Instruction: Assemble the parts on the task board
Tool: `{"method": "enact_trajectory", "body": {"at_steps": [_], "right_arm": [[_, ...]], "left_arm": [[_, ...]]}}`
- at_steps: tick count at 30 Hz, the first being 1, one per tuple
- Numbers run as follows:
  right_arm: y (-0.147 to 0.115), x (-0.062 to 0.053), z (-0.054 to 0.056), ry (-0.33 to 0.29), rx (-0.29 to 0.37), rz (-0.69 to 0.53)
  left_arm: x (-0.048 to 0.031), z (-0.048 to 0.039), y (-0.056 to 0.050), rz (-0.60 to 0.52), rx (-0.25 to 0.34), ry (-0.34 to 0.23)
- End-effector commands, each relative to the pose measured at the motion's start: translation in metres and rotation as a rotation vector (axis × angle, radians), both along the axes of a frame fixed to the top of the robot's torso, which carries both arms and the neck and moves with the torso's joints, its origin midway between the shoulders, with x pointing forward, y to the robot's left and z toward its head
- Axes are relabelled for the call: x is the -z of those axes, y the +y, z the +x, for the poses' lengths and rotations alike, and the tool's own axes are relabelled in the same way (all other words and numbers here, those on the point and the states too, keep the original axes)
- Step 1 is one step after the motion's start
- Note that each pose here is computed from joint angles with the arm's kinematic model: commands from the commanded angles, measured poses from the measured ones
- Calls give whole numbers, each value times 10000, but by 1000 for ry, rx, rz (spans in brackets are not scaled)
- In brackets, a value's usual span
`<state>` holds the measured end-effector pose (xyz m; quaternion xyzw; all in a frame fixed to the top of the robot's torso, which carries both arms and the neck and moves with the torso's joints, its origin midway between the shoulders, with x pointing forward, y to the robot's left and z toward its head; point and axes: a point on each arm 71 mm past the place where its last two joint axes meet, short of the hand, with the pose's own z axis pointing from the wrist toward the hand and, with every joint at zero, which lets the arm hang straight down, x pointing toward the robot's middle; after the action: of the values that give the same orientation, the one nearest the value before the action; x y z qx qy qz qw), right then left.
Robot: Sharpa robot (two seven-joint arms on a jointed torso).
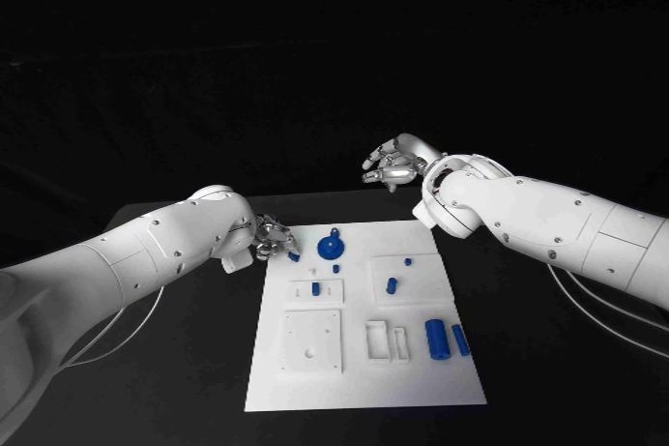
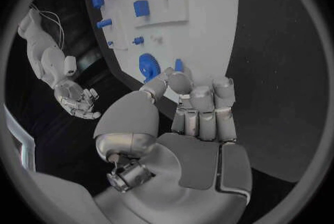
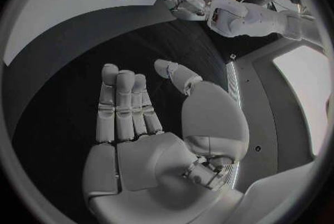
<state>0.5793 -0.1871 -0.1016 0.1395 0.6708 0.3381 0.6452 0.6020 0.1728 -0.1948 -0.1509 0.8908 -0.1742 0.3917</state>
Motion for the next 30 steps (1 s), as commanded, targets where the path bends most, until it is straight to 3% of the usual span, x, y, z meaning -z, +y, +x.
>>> {"method": "enact_trajectory", "body": {"at_steps": [1, 9, 15, 23, 30], "right_arm": [[0, -2, -3, 0, -7, 5], [-11, -3, -5, 0, -7, 6], [-69, -4, -6, 0, 0, 7], [-159, -6, -13, -1, 13, 7], [-179, -10, -23, -1, 14, 7]], "left_arm": [[-4, -2, -2, 0, -4, -29], [-30, -19, 23, -20, -23, -73], [-52, -79, 49, -51, -34, -100], [-165, -230, 84, -137, -96, -192], [-172, -418, 73, -163, -95, -202]]}}
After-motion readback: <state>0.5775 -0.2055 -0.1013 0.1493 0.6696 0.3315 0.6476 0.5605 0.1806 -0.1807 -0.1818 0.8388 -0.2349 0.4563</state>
